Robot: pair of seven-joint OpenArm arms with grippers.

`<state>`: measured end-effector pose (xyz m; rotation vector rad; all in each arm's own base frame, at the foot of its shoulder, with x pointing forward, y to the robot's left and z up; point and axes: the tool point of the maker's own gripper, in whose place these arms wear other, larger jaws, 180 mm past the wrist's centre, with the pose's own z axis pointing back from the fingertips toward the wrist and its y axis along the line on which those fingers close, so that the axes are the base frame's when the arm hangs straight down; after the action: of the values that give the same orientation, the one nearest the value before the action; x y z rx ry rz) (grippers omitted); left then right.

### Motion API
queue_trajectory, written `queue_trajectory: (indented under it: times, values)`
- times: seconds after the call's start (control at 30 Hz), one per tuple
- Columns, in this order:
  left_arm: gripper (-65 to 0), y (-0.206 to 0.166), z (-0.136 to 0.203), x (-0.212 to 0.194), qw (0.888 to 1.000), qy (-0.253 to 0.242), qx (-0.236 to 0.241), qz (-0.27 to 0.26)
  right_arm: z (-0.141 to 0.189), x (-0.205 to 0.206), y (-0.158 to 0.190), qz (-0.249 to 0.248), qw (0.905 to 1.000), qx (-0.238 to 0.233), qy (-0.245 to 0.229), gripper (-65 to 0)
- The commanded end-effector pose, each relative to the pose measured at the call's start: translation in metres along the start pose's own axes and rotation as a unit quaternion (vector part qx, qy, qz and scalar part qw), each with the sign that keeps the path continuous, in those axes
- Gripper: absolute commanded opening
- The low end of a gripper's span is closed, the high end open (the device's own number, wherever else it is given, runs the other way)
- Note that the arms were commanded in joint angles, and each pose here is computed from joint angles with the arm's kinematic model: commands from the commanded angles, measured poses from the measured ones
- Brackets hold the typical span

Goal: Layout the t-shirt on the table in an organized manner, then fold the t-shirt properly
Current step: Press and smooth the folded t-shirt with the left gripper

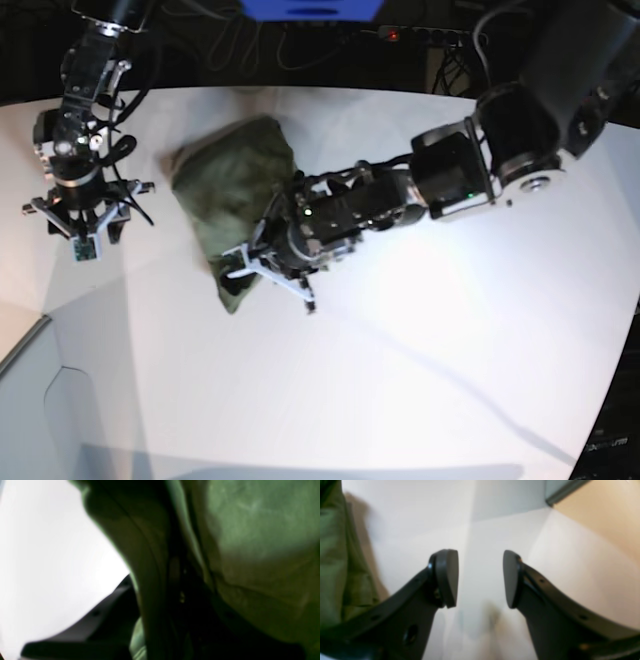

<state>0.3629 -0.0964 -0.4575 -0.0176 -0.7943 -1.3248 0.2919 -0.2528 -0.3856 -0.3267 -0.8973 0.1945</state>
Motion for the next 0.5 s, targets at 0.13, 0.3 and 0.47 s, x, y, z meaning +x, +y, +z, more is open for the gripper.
queue_trajectory:
  times: [0.13, 0.3, 0.47]
  values:
    - [-64.8, -0.004, -0.003, 0.033, 0.996, -0.064, -0.008, -0.060, 0.008, -0.006, -0.015, -0.018, 0.9995, -0.024, -0.003, -36.1]
    - [-64.8, 0.001, -0.001, 0.047, 0.992, -0.101, -0.007, -0.076, 0.011, -0.016, -0.020, -0.037, 0.9986, -0.037, 0.008, -36.1]
    - [-64.8, -0.001, 0.002, 0.058, 0.989, -0.126, -0.008, -0.080, 0.015, -0.027, -0.019, -0.044, 0.9981, -0.038, 0.020, -36.1]
